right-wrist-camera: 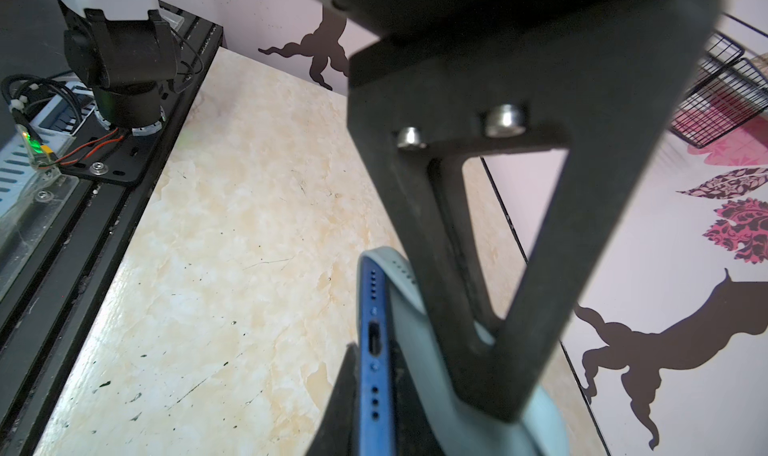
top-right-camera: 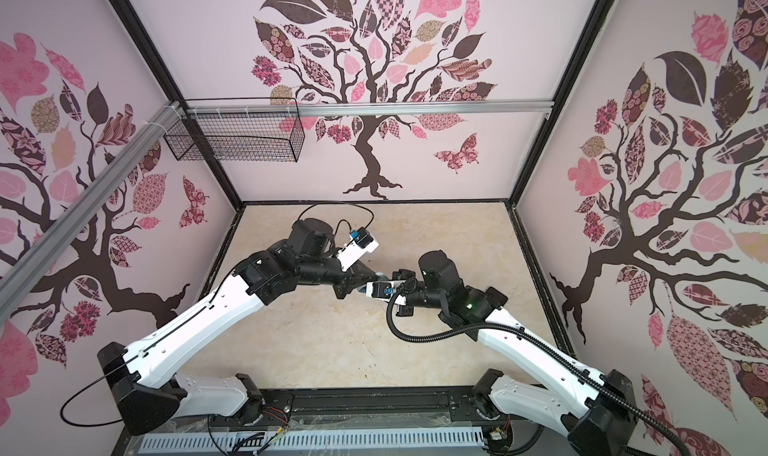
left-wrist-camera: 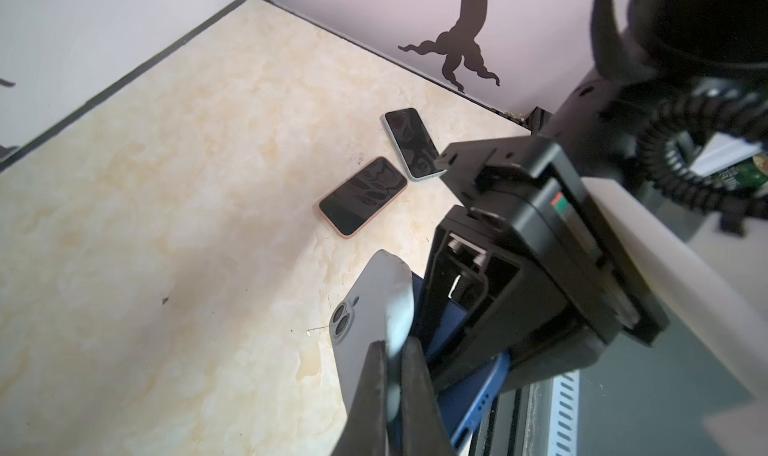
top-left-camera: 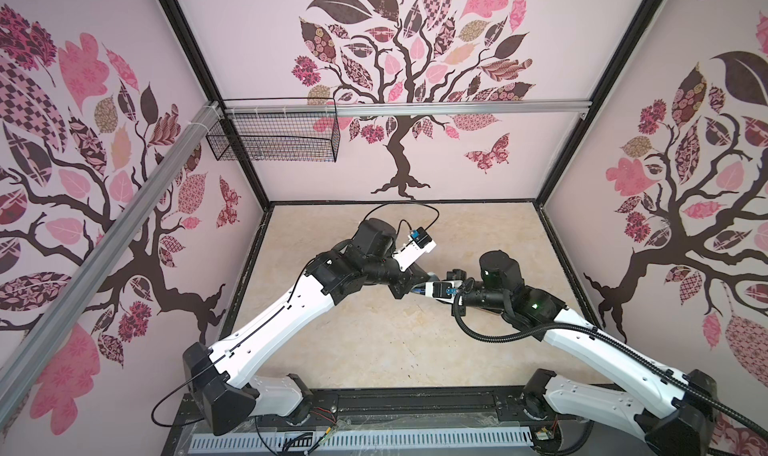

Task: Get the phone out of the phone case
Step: 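Lower the pale blue case with the left gripper and release it on the table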

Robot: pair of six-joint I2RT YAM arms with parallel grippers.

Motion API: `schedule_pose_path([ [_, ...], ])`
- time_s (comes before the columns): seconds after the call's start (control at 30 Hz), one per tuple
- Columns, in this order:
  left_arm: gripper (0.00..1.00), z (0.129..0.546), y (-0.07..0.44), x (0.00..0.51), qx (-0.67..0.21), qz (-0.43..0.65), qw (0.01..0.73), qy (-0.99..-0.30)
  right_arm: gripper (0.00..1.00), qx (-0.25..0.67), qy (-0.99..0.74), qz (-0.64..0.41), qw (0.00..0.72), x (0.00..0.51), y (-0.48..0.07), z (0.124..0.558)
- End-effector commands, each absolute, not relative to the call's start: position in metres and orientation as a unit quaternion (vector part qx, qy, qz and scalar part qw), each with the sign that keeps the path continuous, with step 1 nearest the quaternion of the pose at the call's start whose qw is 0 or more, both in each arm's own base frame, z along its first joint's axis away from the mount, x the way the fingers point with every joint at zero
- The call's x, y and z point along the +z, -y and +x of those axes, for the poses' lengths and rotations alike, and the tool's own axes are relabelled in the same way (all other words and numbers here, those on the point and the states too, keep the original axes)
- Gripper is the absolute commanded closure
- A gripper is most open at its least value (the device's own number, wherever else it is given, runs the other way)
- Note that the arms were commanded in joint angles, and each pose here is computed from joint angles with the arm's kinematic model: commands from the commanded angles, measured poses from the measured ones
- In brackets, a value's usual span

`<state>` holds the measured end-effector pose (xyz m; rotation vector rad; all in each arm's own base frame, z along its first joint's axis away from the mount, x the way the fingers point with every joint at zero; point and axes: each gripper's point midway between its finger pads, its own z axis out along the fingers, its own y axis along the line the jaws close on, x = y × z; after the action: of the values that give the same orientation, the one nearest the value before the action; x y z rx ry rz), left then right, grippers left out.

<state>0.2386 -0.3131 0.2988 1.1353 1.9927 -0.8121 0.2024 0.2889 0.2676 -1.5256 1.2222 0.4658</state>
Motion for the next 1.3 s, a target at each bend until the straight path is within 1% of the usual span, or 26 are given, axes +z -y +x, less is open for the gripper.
schedule_pose_path([
  [0.0,1.0,0.315,0.263,0.317,-0.226,0.312,0.429,-0.817,1.0,0.241,-0.439,-0.663,0.556,0.295,-0.293,0.165],
  [0.27,1.0,0.321,0.247,0.304,-0.207,0.286,0.429,-0.832,1.0,0.261,-0.453,-0.644,0.558,0.292,-0.292,0.162],
  [0.43,1.0,0.333,0.226,0.298,-0.202,0.237,0.43,-0.847,1.0,0.268,-0.51,-0.587,0.57,0.291,-0.284,0.174],
  [0.6,1.0,0.343,0.205,0.29,-0.24,0.157,0.433,-0.855,1.0,0.297,-0.597,-0.428,0.611,0.301,-0.265,0.201],
  [0.8,1.0,0.35,0.214,0.268,-0.306,0.082,0.424,-0.849,1.0,0.31,-0.666,-0.297,0.61,0.286,-0.247,0.228],
  [0.87,1.0,0.355,0.218,0.251,-0.324,0.045,0.412,-0.851,1.0,0.319,-0.675,-0.262,0.612,0.284,-0.244,0.234],
  [0.97,1.0,0.361,0.221,0.226,-0.322,0.001,0.403,-0.857,1.0,0.336,-0.682,-0.221,0.611,0.282,-0.24,0.239],
  [1.07,1.0,0.365,0.219,0.202,-0.316,-0.036,0.395,-0.862,1.0,0.342,-0.687,-0.207,0.607,0.277,-0.238,0.239],
  [1.1,0.94,0.367,0.216,0.195,-0.308,-0.045,0.397,-0.864,1.0,0.341,-0.689,-0.203,0.606,0.275,-0.236,0.239],
  [1.23,0.55,0.366,0.182,0.165,-0.238,-0.087,0.394,-0.883,1.0,0.34,-0.701,-0.2,0.594,0.276,-0.235,0.238],
  [1.27,0.47,0.363,0.174,0.163,-0.222,-0.085,0.399,-0.886,1.0,0.34,-0.706,-0.199,0.588,0.277,-0.235,0.238],
])
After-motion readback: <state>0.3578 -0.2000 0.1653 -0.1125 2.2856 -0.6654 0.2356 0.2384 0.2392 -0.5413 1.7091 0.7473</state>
